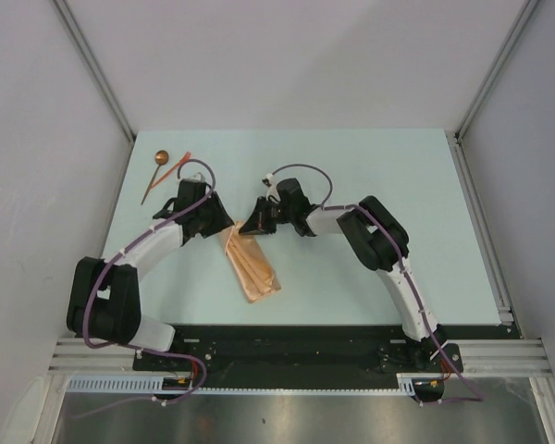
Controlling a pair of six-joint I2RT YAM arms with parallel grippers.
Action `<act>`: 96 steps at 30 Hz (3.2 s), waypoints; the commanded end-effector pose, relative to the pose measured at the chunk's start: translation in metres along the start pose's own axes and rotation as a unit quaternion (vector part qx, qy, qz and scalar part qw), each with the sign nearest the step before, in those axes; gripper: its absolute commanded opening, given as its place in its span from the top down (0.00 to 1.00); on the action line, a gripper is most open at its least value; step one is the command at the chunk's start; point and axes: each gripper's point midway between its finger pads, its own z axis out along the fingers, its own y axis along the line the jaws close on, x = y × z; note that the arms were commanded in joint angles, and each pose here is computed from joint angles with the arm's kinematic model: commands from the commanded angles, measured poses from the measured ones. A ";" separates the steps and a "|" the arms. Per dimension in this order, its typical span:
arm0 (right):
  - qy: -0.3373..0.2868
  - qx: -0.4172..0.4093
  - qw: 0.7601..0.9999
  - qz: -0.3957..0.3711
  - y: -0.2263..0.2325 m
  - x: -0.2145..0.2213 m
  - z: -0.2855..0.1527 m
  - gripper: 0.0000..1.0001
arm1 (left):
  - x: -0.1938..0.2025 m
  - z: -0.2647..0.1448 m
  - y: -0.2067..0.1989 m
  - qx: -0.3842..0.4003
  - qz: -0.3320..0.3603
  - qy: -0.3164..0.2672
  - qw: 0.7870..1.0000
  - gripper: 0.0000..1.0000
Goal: Fold the napkin into a case and place the utensils inside
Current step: Stuff the top corner of the smaller-rectangle-folded napkin into the folded napkin.
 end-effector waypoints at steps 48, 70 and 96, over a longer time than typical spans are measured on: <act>0.075 0.161 0.976 -0.126 0.003 0.049 -0.098 0.73 | 0.097 -0.041 0.019 0.026 -0.013 0.087 0.996 0.67; 0.117 0.241 0.946 -0.184 0.001 0.112 -0.093 0.74 | 0.147 -0.025 0.016 0.020 0.013 0.130 0.991 0.80; 0.085 0.282 0.933 -0.206 0.013 0.089 -0.123 0.73 | 0.110 -0.046 -0.037 0.117 0.035 0.095 0.988 0.67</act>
